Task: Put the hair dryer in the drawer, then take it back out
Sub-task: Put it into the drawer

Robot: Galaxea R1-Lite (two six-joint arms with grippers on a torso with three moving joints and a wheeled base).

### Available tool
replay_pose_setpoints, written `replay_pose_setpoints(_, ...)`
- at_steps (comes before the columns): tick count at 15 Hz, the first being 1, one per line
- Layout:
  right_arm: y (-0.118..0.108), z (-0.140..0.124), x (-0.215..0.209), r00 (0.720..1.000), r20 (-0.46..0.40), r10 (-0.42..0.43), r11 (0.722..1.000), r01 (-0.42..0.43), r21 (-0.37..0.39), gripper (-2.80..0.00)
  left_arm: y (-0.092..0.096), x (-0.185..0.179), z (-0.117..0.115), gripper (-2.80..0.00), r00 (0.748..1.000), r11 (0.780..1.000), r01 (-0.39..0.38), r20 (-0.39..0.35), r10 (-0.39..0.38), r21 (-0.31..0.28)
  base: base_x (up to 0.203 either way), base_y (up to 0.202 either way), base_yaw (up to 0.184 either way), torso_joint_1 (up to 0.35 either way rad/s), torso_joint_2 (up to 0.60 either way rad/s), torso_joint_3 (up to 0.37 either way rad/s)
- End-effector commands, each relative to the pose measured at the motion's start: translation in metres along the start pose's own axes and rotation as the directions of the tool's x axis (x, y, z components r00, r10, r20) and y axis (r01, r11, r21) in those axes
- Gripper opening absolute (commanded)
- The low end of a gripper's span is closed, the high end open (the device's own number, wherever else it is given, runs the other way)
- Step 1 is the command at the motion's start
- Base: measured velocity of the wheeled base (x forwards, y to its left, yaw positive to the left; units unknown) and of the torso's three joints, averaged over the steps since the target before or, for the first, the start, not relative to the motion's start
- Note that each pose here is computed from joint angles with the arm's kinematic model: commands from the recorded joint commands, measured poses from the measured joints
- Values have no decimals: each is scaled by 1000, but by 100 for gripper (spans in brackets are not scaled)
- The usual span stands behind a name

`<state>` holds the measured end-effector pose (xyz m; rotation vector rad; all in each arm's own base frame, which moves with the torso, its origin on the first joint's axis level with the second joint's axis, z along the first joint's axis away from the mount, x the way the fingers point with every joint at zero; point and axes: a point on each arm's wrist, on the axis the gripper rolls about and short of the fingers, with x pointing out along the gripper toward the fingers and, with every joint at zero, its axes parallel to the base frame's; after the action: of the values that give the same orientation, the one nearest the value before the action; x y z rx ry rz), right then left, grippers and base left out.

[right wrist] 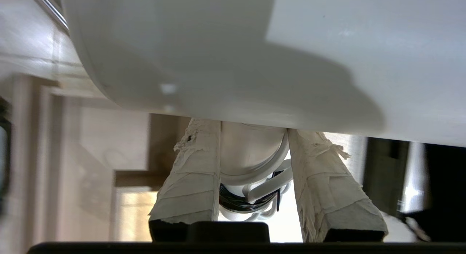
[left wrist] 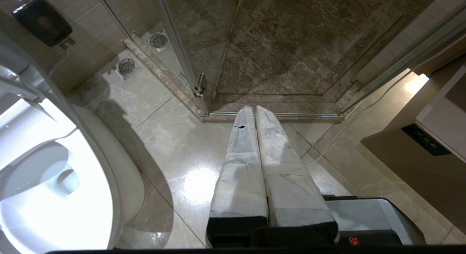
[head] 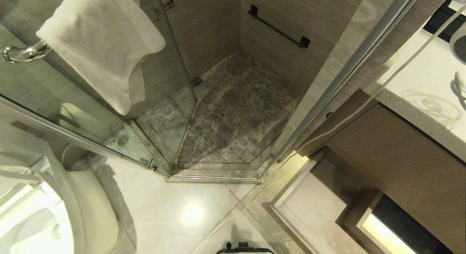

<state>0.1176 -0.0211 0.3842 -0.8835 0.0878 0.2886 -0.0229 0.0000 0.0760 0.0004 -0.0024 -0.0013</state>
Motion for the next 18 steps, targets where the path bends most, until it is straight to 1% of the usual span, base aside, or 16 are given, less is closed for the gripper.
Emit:
replay_pose_setpoints(1, -8, -5, 10, 1000, -29, 3, 1000, -3, -16, -280, 0, 0, 0, -280, 1000, 1000, -1, -1, 1, 0, 0, 0, 0, 0, 0, 0)
replay_pose_setpoints(4, -1, -13, 15, 994, -74, 81, 996, -77, 46, -280, 0, 0, 0, -280, 1000, 1000, -1, -1, 1, 1, 0, 0, 0, 0, 0, 0)
replay_pose_setpoints(7, -5, -20, 23, 991, -101, 89, 994, -82, 71, -280, 0, 0, 0, -280, 1000, 1000, -1, -1, 1, 1, 0, 0, 0, 0, 0, 0)
replay_pose_setpoints(9, -11, -21, 25, 992, -111, 68, 997, -62, 55, -280, 0, 0, 0, -280, 1000, 1000, -1, -1, 1, 1, 0, 0, 0, 0, 0, 0)
replay_pose_setpoints(13, -21, -29, 36, 987, -144, 68, 998, -66, 22, -280, 0, 0, 0, -280, 1000, 1000, -1, -2, 1, 0, 0, 0, 0, 0, 0, 0)
replay_pose_setpoints(15, -29, -32, 41, 986, -157, 57, 998, -61, -19, -280, 0, 0, 0, -280, 1000, 1000, 0, -1, 0, 0, 0, 0, 0, 0, 0, 0)
replay_pose_setpoints(18, -34, -36, 46, 982, -175, 67, 997, -73, -28, -280, 0, 0, 0, -280, 1000, 1000, -1, -1, 1, 1, 0, 0, 0, 0, 0, 0)
